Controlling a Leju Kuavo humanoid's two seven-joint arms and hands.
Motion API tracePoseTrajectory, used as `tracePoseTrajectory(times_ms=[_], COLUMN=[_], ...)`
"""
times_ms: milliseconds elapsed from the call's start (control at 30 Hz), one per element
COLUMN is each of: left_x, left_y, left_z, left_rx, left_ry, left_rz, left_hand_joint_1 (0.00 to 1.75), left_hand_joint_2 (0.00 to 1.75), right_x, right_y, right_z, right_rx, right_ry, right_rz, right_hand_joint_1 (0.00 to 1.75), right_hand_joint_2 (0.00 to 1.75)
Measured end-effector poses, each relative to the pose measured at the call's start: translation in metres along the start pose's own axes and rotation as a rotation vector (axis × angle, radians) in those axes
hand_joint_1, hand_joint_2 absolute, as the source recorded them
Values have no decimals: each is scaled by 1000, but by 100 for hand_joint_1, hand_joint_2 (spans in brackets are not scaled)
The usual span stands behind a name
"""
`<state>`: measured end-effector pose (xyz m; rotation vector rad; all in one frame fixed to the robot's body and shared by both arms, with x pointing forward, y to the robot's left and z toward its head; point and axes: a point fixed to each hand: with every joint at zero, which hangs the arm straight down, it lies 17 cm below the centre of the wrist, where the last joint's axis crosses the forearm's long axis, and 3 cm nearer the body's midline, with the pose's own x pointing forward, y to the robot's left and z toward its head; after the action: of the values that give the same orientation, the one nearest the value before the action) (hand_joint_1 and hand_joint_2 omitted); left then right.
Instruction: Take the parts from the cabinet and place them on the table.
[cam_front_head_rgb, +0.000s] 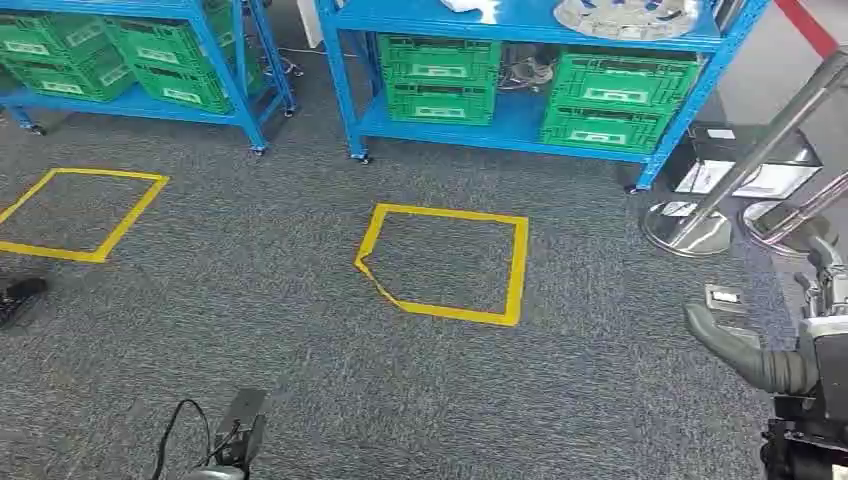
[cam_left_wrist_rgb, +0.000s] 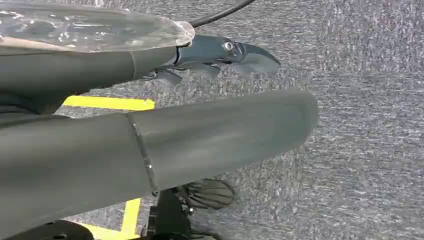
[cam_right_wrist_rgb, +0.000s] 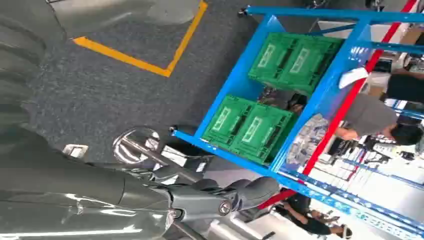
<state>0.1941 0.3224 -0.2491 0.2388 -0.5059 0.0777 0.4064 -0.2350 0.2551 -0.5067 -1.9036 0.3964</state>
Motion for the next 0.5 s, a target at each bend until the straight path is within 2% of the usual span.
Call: tracePoseTrajectory(times_ms=[300, 500], left_x=[0, 0], left_y=[0, 0], left_z=[0, 0], left_rx=[-1, -1], left_ry=[0, 3], left_rz=[-5, -5], left_hand_joint_1=[0, 0], left_hand_joint_2=[0, 0], right_x=[-8, -14], right_y=[5, 7], right_z=[0, -6], right_rx=[17, 37], right_ry=[24, 60], right_rz=[15, 87], right_hand_joint_1=[0, 0], right_hand_joint_2=[175, 175])
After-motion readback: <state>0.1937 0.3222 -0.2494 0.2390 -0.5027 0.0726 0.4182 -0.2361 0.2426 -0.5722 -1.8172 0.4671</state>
